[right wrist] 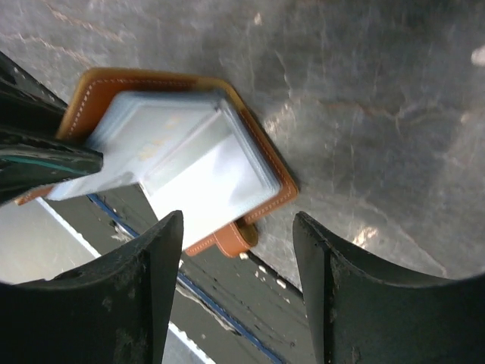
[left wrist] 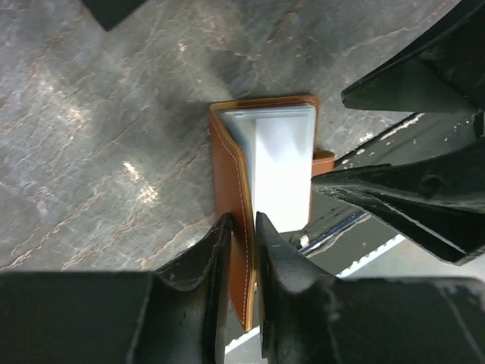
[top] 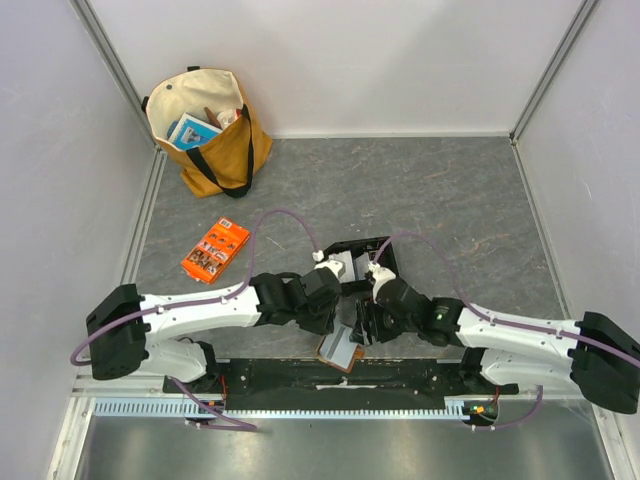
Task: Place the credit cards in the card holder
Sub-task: Close the card holder at the center of the board.
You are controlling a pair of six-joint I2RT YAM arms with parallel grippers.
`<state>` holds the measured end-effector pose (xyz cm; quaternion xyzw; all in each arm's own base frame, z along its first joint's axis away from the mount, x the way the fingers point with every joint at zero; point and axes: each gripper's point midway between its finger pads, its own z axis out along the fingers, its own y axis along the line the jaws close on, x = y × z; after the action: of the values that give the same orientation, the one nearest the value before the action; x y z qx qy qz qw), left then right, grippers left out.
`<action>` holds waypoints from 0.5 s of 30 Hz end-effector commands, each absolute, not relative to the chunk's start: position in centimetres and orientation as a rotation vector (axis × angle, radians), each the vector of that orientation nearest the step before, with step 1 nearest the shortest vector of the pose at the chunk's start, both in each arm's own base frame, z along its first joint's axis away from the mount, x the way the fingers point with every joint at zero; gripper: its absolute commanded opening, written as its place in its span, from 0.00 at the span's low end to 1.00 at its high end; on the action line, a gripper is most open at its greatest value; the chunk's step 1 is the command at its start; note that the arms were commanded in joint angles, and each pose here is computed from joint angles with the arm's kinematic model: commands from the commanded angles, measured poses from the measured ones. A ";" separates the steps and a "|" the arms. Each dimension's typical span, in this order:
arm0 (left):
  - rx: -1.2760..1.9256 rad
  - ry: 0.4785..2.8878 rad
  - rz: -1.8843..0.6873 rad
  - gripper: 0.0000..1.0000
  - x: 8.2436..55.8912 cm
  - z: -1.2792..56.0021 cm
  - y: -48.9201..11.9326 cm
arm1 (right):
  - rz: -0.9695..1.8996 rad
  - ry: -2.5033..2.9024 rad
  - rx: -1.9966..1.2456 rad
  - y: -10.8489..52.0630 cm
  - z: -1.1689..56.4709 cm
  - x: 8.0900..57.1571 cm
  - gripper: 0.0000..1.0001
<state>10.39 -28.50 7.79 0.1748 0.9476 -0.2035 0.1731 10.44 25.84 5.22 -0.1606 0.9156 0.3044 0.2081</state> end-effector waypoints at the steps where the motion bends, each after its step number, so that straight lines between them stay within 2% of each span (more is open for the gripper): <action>1: 0.520 2.616 -0.659 0.25 10.4 9.8 -31.4 | 0.871 2.529 -0.340 24.9 5.4 9.9 0.67; 8: 0.694 2.610 -0.768 0.27 7.2 10.0 -35.5 | 0.777 2.629 -0.180 22.6 3.9 9.1 0.66; 12: 0.747 2.611 -0.893 0.37 5.6 10.0 -36.8 | 0.538 2.624 0.061 18.4 3.7 10.3 0.64; 15: 0.781 2.623 -0.957 0.38 4.6 10.1 -37.4 | 0.529 2.587 0.161 17.3 4.3 10.6 0.62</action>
<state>6.06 -34.90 8.55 0.2515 0.9200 -0.2664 0.1394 9.53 20.42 3.92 -0.0260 0.9459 0.2441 0.2122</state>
